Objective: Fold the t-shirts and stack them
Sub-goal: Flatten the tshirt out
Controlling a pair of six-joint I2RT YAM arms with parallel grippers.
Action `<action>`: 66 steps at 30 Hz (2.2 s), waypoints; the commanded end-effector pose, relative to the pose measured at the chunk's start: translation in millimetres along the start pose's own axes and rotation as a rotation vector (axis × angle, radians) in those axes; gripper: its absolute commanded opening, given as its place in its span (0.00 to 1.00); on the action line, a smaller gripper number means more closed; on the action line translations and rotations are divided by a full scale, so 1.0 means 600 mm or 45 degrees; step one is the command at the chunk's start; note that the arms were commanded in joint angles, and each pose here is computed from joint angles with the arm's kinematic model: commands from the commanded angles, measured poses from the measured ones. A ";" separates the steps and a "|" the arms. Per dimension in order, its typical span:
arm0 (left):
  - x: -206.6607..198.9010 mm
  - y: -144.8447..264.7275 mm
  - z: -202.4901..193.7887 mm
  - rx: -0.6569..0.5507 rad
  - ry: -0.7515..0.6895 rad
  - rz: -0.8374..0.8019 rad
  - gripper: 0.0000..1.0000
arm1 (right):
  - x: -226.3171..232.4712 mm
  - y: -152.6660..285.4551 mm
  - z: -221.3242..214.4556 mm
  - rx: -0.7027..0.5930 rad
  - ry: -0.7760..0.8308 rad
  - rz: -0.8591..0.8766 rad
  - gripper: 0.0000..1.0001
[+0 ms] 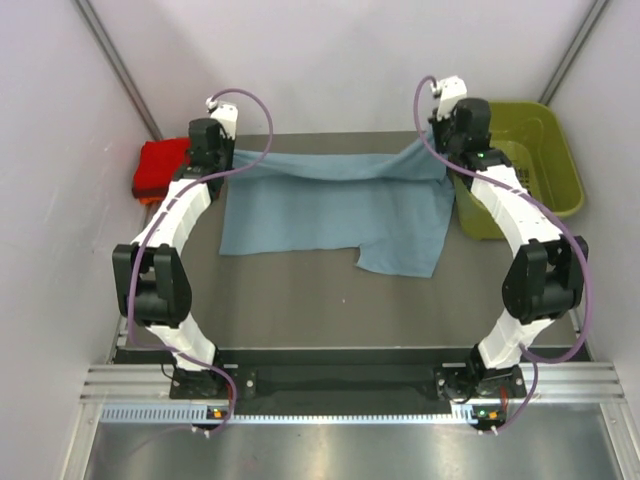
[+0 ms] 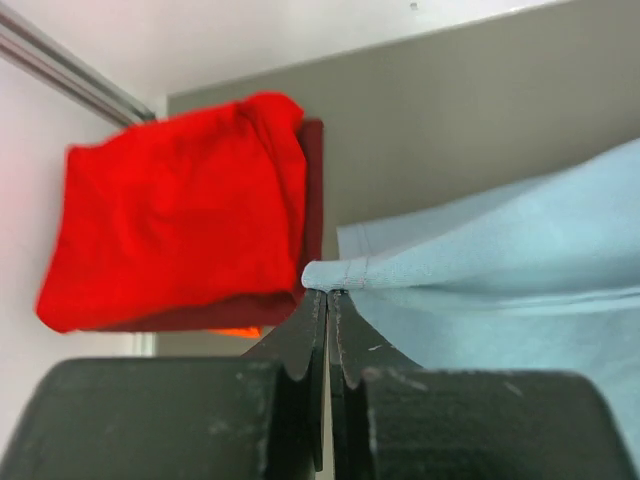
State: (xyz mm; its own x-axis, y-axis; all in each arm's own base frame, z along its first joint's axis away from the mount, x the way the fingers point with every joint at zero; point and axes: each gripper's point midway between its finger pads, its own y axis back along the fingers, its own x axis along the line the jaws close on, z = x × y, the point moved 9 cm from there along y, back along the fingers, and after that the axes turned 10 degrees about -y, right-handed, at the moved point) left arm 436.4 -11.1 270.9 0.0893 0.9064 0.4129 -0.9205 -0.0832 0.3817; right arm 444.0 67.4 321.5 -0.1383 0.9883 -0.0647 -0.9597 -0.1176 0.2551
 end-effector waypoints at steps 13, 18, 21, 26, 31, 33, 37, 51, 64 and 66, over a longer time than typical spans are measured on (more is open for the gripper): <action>0.091 0.277 0.149 -0.545 0.060 0.055 0.00 | -0.023 0.316 0.294 -0.617 -0.130 0.000 0.00; 0.123 0.437 0.164 -0.757 0.047 0.129 0.00 | -0.038 0.506 0.336 -0.849 -0.160 -0.009 0.00; 0.128 0.523 0.161 -0.881 0.049 0.129 0.00 | -0.046 0.604 0.332 -0.946 -0.167 -0.013 0.00; 0.154 0.650 0.164 -1.130 0.059 0.273 0.00 | -0.060 0.748 0.339 -1.181 -0.207 -0.073 0.00; 0.200 0.727 0.200 -1.262 0.126 0.479 0.00 | -0.058 0.877 0.382 -1.471 -0.196 -0.121 0.00; 0.209 0.755 0.209 -1.322 0.135 0.519 0.00 | -0.056 0.908 0.394 -1.556 -0.193 -0.122 0.00; 0.221 0.785 0.220 -1.398 0.146 0.571 0.00 | -0.054 0.922 0.400 -1.619 -0.180 -0.130 0.00; 0.133 0.483 0.134 -0.801 -0.060 0.263 0.00 | -0.079 0.588 0.313 -1.041 -0.128 -0.146 0.00; 0.042 0.159 0.031 -0.331 -0.205 0.044 0.00 | -0.051 0.145 0.183 -0.411 -0.034 0.039 0.00; 0.034 0.125 0.019 -0.269 -0.200 0.031 0.00 | -0.036 0.075 0.133 -0.293 0.009 0.071 0.00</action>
State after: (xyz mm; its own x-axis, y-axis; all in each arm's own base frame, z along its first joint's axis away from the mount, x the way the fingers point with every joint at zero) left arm 350.0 -7.4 318.1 0.1601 0.8351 0.5263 -0.9682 0.0288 0.2487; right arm 402.8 31.9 419.4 -0.1324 0.9911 0.0142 -0.9894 -0.1330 0.0581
